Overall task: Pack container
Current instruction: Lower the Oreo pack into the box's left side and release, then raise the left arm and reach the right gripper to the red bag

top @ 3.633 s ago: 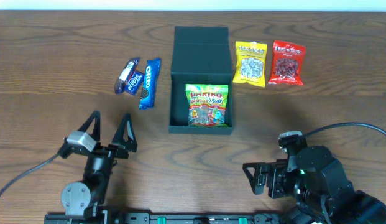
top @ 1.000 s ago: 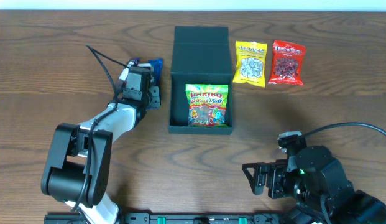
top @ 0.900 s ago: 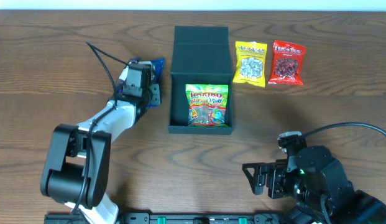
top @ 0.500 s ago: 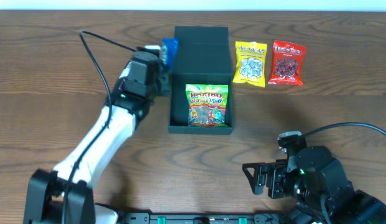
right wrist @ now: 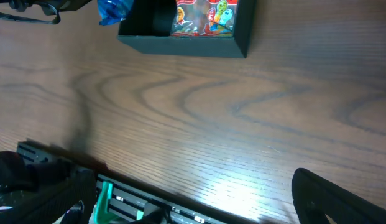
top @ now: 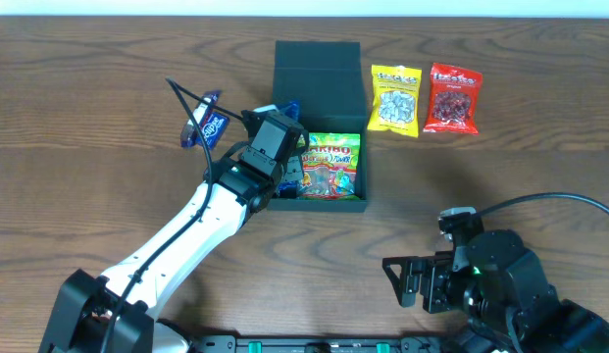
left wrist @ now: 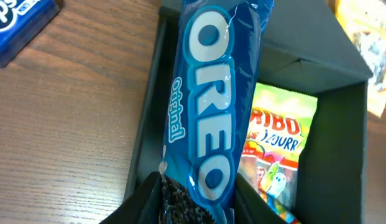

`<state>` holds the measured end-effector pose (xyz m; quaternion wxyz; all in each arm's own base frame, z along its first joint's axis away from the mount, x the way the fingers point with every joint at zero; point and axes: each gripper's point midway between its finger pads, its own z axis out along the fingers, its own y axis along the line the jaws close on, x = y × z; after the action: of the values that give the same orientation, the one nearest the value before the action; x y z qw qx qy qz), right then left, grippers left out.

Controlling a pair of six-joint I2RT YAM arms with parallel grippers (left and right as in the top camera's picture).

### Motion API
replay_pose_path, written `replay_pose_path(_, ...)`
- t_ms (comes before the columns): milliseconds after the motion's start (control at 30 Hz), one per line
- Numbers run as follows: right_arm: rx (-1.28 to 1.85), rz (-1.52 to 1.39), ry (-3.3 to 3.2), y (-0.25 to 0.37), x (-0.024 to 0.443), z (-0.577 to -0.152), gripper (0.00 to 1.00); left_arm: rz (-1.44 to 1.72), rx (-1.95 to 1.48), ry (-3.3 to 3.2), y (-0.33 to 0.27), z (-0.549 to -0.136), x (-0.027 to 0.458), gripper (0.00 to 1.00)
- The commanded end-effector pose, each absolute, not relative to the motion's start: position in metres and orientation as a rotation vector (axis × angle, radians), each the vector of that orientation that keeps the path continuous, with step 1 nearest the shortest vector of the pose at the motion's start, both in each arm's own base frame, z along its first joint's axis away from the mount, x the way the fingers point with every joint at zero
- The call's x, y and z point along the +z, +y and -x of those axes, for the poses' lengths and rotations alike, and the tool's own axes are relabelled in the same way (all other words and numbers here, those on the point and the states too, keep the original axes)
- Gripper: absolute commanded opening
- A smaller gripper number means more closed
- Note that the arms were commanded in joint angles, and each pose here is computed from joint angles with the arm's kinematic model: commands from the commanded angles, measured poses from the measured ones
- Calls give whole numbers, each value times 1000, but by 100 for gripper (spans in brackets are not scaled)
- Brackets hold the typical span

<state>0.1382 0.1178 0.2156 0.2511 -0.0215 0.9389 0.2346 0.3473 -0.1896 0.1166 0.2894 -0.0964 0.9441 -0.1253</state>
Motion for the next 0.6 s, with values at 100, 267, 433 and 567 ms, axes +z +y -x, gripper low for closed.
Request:
replay_pose_path(100,638,79,2548,118,217,-138,99,300,-357,2468,-192,-357,129,50)
replay_pose_path(267,638,79,2548,118,217,-137,99,287,-411,2438,-199,-363,135,52)
replay_pose_path(433,638,79,2548,118,217,-138,99,302,-210,2319,-171,-382,147,40)
replay_pose_path(567,638,79,2548,118,217,-138,99,135,-12,2238,-144,-402,161,60)
